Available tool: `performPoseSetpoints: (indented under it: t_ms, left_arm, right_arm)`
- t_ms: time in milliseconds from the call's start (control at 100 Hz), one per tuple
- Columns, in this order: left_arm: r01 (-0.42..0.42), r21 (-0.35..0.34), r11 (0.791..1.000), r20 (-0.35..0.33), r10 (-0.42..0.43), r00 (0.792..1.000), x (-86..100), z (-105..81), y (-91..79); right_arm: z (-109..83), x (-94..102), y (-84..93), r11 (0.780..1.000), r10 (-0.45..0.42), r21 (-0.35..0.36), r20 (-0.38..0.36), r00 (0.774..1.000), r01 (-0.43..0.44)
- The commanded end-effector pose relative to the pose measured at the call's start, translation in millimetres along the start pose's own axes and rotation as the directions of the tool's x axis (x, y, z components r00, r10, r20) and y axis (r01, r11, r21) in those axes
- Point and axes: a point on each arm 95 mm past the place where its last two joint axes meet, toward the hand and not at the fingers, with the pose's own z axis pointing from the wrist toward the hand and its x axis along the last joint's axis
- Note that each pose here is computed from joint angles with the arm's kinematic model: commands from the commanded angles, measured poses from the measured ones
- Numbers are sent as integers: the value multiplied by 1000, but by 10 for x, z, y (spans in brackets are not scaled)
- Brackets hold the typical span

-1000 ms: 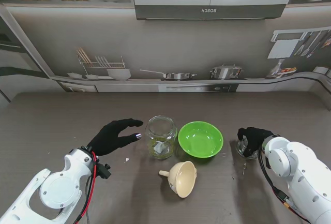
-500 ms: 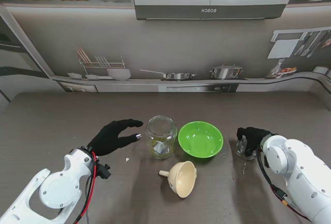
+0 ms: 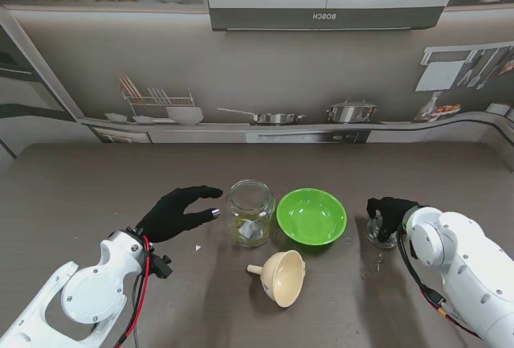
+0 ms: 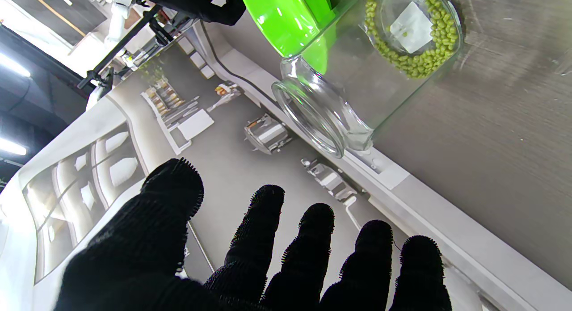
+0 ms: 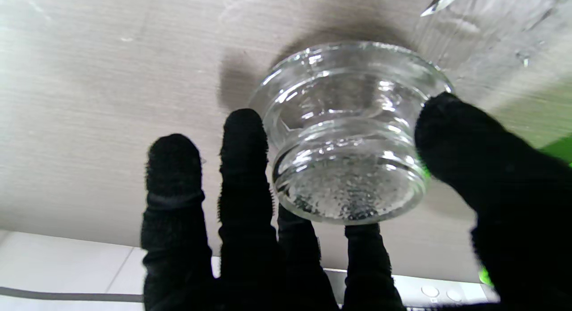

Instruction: Pour mung beans into a glass jar with a funnel

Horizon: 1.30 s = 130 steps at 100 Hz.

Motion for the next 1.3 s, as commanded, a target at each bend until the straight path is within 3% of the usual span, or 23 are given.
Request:
performPoseSetpoints:
  t_ms: [0,340,860,1290]
  left_arm:
    - [4,-21,1000,4,-4,1000,-5,-4,26]
    - [4,-26,1000,5,-4,1000,-7,-2,30]
    - [7,-35,999,10,-7,1000,-3,-2,36]
    - [8,-40,999,12,-7,1000,-7,3,40]
  right_arm:
    - [33,52,-501,990,-2,140,-4,1000,2]
    - [111,69,-592,990,19,143,-13,1000,-17]
    - [194,14,-825,974,47,223,-34,998,-38]
    - [238,-17,-952,971,79,227,-44,996,-67]
